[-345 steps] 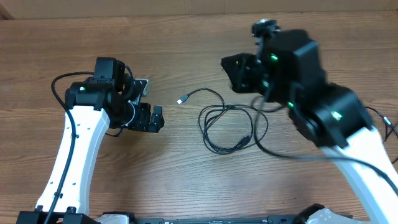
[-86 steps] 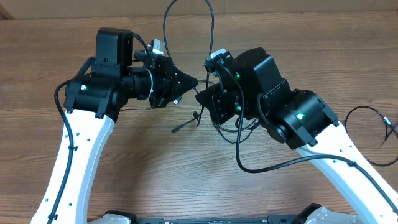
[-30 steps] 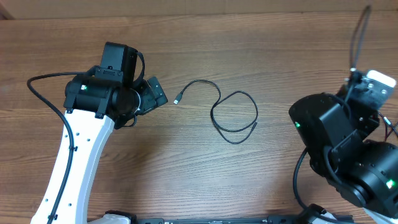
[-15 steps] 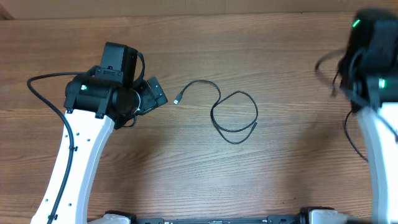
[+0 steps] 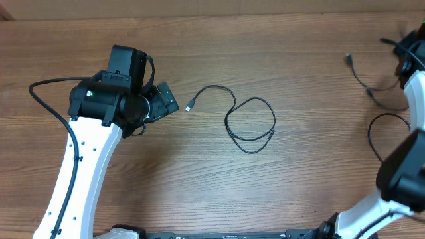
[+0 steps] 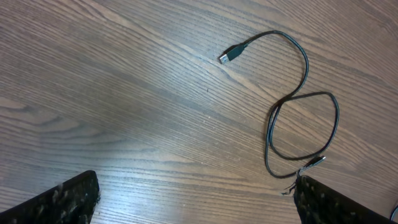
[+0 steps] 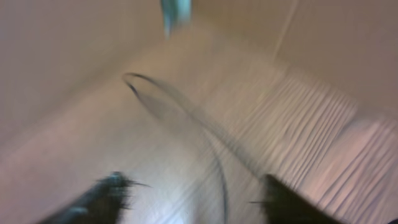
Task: Untangle cables
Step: 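Release the cable and pull the right gripper away to the right, then move the right gripper back to the looped cable and lower it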
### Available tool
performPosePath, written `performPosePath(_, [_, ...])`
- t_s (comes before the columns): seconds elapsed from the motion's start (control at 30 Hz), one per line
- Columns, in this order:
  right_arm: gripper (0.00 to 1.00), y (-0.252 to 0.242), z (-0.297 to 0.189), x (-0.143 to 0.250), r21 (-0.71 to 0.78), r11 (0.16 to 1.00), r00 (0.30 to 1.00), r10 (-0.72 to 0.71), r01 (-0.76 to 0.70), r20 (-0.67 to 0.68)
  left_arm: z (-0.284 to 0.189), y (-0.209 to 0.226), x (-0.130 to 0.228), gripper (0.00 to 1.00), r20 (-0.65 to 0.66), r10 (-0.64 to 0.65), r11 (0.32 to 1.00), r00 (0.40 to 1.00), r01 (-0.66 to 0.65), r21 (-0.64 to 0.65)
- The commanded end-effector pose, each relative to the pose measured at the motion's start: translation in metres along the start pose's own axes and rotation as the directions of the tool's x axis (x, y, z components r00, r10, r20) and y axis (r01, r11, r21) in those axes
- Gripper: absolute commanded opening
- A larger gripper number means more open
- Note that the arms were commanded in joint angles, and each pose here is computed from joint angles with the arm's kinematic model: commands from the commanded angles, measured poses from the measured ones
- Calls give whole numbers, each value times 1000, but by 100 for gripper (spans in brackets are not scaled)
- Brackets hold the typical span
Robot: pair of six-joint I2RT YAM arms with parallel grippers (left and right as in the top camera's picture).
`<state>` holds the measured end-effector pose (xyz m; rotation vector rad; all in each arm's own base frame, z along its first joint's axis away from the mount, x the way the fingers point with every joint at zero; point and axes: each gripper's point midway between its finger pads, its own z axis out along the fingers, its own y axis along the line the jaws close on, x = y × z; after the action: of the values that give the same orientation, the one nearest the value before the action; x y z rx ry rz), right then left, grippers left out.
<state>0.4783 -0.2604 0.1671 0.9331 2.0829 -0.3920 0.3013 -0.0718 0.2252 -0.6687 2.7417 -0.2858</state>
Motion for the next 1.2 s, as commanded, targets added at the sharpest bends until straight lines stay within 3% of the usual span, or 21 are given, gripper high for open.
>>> performPosePath(0.0, [97,24,12,28,-119,992,994,-47,35,-95,0,1,-2,100,10,25,1000,1000,-25,-8])
performPosePath(0.2, [100,34,-7,1,-152,988,999,-32,26,-37,0,1,-2,100,11,24,1000,1000,-24,-9])
performPosePath(0.3, [100,59,-37,-15,-286,958,999,-28,20,-25,0,1,-2,100,11,24,1000,1000,-24,-9])
performPosePath(0.4, [100,84,-71,-16,-449,894,998,-44,15,-55,0,1,-2,100,11,24,1000,1000,-24,-9])
performPosePath(0.5, [100,97,-104,1,-529,846,984,-27,-72,-177,0,1,-2,100,11,24,1000,1000,-24,-9])
performPosePath(0.67, [100,111,-139,69,-495,840,878,-48,-223,-477,0,1,-2,100,11,24,1000,1000,-24,-9])
performPosePath(0.83, [100,123,-181,162,-458,874,702,-224,-162,-676,0,1,-2,99,11,24,1000,1000,-24,-9])
performPosePath(0.93, [100,154,-215,227,-657,752,618,-540,51,-571,0,1,-2,100,11,24,1000,1000,-24,-9])
performPosePath(0.97, [100,169,-227,260,-736,666,577,-652,125,-492,0,1,-2,99,10,24,1000,1000,-24,-9])
performPosePath(1.17, [100,198,-259,347,-847,492,494,-798,202,-346,0,1,-2,99,11,24,1000,1000,-24,-9])
